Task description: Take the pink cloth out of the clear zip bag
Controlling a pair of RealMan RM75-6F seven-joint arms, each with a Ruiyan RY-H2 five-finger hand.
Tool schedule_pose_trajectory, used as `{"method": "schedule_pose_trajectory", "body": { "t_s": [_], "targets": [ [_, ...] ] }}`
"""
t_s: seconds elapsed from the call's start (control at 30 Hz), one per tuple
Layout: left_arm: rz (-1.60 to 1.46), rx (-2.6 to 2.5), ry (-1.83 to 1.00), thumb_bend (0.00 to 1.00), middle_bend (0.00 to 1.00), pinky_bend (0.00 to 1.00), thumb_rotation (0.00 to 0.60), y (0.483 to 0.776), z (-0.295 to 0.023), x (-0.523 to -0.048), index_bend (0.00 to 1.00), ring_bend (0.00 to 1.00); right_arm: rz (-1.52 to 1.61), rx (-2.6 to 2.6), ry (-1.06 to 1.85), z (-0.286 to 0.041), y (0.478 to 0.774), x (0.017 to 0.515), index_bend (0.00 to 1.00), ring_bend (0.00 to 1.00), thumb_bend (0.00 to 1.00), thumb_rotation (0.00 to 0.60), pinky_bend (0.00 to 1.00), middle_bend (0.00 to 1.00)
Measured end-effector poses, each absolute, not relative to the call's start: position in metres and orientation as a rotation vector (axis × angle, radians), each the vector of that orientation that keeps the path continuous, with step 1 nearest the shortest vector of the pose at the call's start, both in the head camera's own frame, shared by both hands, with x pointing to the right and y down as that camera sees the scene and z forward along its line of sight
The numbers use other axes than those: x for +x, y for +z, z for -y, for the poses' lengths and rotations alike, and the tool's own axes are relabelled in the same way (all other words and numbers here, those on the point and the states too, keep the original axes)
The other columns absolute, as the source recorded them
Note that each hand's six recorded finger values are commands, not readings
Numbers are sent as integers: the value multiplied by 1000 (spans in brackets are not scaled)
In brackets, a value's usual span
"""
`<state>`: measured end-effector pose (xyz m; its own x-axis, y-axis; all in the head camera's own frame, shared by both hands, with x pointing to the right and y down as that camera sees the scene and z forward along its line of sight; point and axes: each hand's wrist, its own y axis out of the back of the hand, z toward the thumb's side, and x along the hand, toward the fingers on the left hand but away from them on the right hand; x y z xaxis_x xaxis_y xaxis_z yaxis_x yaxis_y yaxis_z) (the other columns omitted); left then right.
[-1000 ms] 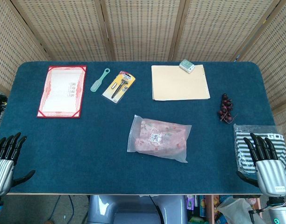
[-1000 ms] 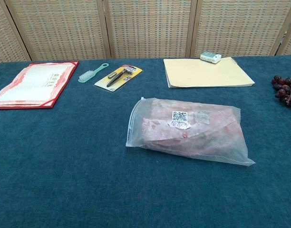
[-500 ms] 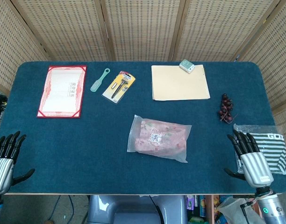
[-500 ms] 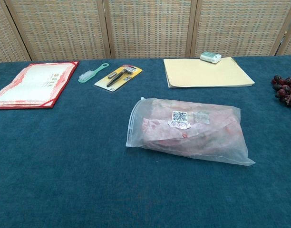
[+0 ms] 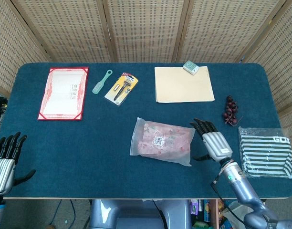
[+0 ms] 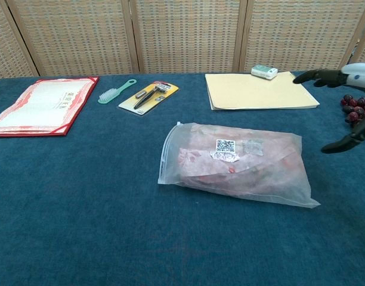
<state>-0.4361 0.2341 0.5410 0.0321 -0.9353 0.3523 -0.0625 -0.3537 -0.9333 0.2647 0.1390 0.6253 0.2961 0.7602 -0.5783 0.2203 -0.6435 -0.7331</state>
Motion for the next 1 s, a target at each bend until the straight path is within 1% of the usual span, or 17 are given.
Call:
{"method": "schedule_pose_trajectory", "body": {
  "t_s": [0.17, 0.5, 0.7, 1.0],
  "targets": [
    [-1046, -1529, -1439, 142, 0, 0, 600, 545, -232, -437, 0, 0, 809, -2065, 1401, -138, 639, 234, 0, 0, 0, 600, 0, 0],
    [-1065, -1529, -1447, 142, 0, 0, 600, 546, -228, -441, 0, 0, 693, -2044, 1450, -150, 673, 167, 0, 0, 0, 600, 0, 0],
    [-1065, -1534, -1444, 142, 0, 0, 600, 546, -228, -441, 0, 0, 692, -1996, 1513, -146, 690, 159, 0, 0, 0, 600, 0, 0],
    [-1063, -1537, -1451, 142, 0, 0, 600, 547, -227, -442, 0, 0, 638, -1943, 1613, -147, 708, 168, 0, 0, 0, 600, 0, 0]
  ]
}}
